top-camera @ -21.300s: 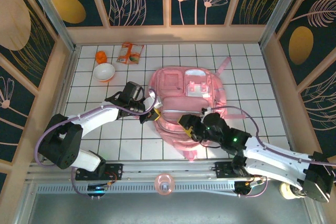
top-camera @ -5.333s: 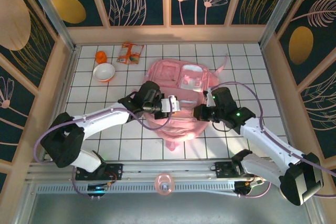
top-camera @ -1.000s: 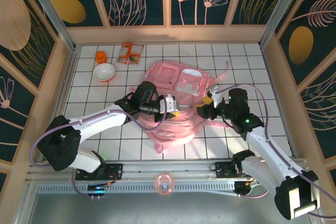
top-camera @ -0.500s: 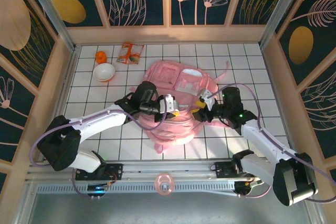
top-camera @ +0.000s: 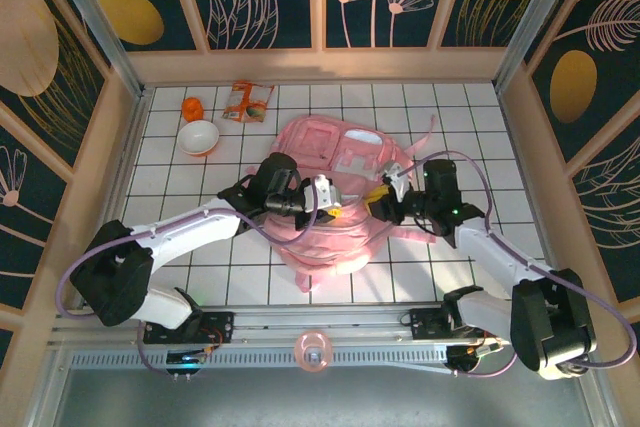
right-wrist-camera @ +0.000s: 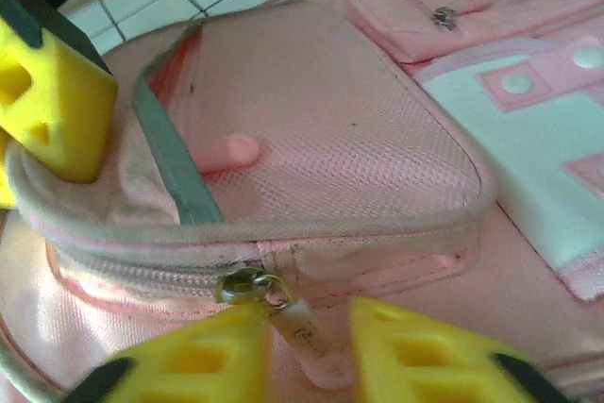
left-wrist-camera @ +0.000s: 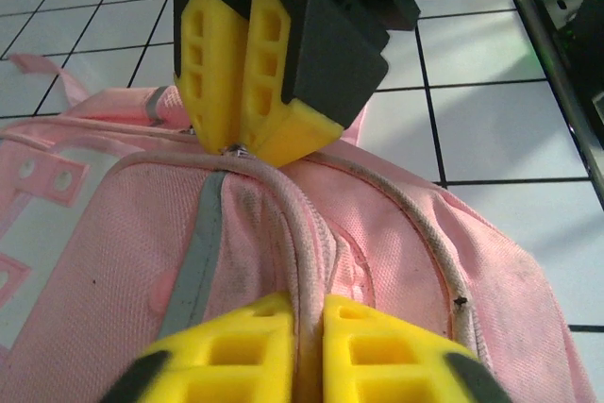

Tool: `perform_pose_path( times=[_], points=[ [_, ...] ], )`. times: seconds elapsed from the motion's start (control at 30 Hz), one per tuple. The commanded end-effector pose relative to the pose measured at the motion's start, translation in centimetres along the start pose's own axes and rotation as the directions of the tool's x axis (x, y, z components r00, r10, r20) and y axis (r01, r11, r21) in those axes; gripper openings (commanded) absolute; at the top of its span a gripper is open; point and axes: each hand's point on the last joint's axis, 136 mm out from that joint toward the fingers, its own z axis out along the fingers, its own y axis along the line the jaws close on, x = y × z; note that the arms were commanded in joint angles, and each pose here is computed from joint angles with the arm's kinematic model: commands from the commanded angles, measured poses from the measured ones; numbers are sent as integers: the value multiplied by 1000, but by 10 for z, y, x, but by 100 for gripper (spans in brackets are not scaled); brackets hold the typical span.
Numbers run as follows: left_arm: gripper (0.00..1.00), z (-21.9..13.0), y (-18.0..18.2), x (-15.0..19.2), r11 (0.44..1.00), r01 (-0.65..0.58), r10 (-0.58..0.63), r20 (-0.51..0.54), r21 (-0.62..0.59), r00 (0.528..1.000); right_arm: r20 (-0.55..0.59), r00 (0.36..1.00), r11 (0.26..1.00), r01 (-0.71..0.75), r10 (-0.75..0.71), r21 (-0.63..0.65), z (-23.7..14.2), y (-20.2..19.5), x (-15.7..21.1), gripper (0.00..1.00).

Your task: Pack the student bag

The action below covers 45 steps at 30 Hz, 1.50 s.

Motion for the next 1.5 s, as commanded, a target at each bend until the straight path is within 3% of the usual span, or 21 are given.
perform_pose_path(
  times=[0.0, 0.1, 0.17, 0.3, 0.37, 0.43, 0.5, 0.63, 0.8, 1.0, 1.1, 1.2, 1.33, 1.47],
  points=[
    [49, -19, 10, -40, 991, 118, -109, 121, -66, 987, 70, 996, 991, -63, 55, 117, -19, -20, -33, 52],
    [76, -37, 46, -49, 914, 333, -296, 180, -233, 938, 129, 972, 948, -221, 196, 229, -44, -31, -56, 72],
    [88, -57, 79, -45, 801, 481, -423, 230, -357, 876, 167, 941, 893, -333, 294, 304, -62, -42, -67, 78],
    [92, -92, 136, -25, 576, 641, -569, 314, -507, 760, 264, 841, 715, -541, 473, 443, -89, -75, -76, 82],
    [92, -105, 162, -4, 454, 727, -648, 369, -515, 666, 311, 770, 629, -636, 557, 447, -89, -89, -69, 85],
    [90, -109, 181, 18, 361, 785, -710, 398, -504, 581, 311, 721, 587, -688, 619, 427, -78, -99, -59, 86],
    [89, -104, 191, 41, 302, 803, -751, 390, -514, 532, 294, 684, 545, -718, 668, 433, -64, -110, -45, 86],
    [87, -81, 191, 84, 262, 789, -805, 325, -556, 496, 237, 629, 493, -748, 741, 444, -33, -127, -9, 85],
    [80, -59, 165, 141, 206, 796, -867, 271, -570, 419, 169, 544, 414, -774, 822, 480, -3, -133, 52, 79],
    [68, -58, 124, 196, 133, 752, -896, 246, -645, 369, 125, 481, 357, -778, 868, 517, 16, -129, 103, 55],
    [62, -59, 111, 203, 107, 771, -906, 258, -628, 336, 108, 502, 391, -775, 858, 496, 26, -126, 96, 48],
    [59, -67, 111, 198, 80, 780, -892, 305, -620, 333, 100, 546, 442, -761, 832, 475, 36, -125, 77, 45],
    [60, -81, 115, 186, 48, 790, -865, 371, -611, 339, 107, 589, 494, -751, 801, 438, 51, -130, 48, 44],
    [62, -93, 118, 183, 15, 786, -841, 417, -618, 344, 114, 589, 497, -756, 800, 426, 64, -135, 38, 43]
  ],
)
